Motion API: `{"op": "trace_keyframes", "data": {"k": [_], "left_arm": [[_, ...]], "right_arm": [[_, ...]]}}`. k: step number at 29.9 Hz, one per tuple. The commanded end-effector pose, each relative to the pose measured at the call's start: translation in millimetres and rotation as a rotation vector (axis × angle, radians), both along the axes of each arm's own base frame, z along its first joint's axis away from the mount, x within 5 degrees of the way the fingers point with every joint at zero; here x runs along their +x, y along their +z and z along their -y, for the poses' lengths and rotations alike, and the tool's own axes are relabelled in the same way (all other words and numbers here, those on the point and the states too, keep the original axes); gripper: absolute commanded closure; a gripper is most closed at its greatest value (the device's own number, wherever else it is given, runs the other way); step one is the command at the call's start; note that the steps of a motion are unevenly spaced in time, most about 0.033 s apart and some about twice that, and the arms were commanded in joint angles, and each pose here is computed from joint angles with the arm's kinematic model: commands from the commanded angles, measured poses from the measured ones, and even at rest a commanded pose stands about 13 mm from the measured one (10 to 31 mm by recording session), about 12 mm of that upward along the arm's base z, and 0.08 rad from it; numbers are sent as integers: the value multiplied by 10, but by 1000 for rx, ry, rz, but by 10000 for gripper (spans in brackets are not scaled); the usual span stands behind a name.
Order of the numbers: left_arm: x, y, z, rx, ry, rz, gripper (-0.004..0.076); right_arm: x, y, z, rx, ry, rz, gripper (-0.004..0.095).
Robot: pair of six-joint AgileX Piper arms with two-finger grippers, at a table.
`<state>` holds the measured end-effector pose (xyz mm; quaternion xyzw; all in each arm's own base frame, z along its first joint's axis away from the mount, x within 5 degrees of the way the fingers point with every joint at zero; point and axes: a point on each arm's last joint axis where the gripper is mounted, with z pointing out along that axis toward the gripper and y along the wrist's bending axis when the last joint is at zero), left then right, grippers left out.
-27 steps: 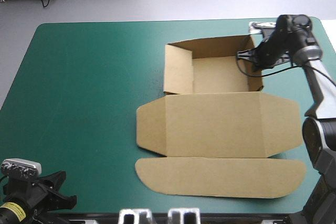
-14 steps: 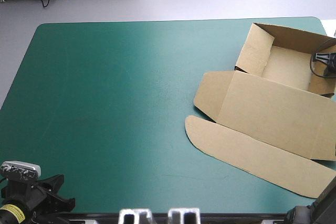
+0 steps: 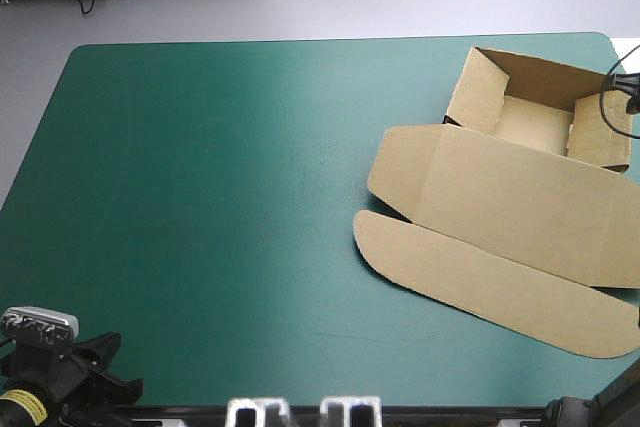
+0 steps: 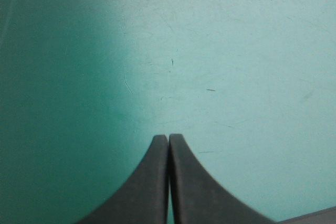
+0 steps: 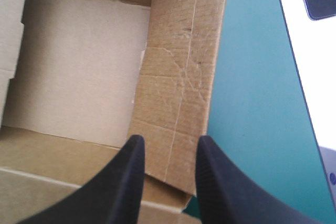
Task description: Fold the box
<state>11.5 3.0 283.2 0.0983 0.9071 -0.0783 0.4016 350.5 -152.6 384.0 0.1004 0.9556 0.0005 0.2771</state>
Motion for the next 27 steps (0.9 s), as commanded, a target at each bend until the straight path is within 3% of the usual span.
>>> {"op": "trace_keyframes", "data": {"k": [1, 2, 11, 21, 27], "left_arm": [[37, 95, 11, -12, -8, 62, 734], [36, 95, 13, -1, -21, 66, 734], [25, 87, 61, -21, -73, 60, 734], [75, 141, 85, -25, -98, 154, 734], [96, 52, 100, -23, -103, 139, 734]], "right_arm": [[-343, 399, -238, 29, 5, 104, 860], [-452, 448, -351, 20, 53, 117, 932], [-1308, 236, -1008, 21, 141, 118, 908], [-2336, -557, -1442, -21, 223, 119, 909], [-2749, -891, -1526, -41, 184, 209, 909]]}}
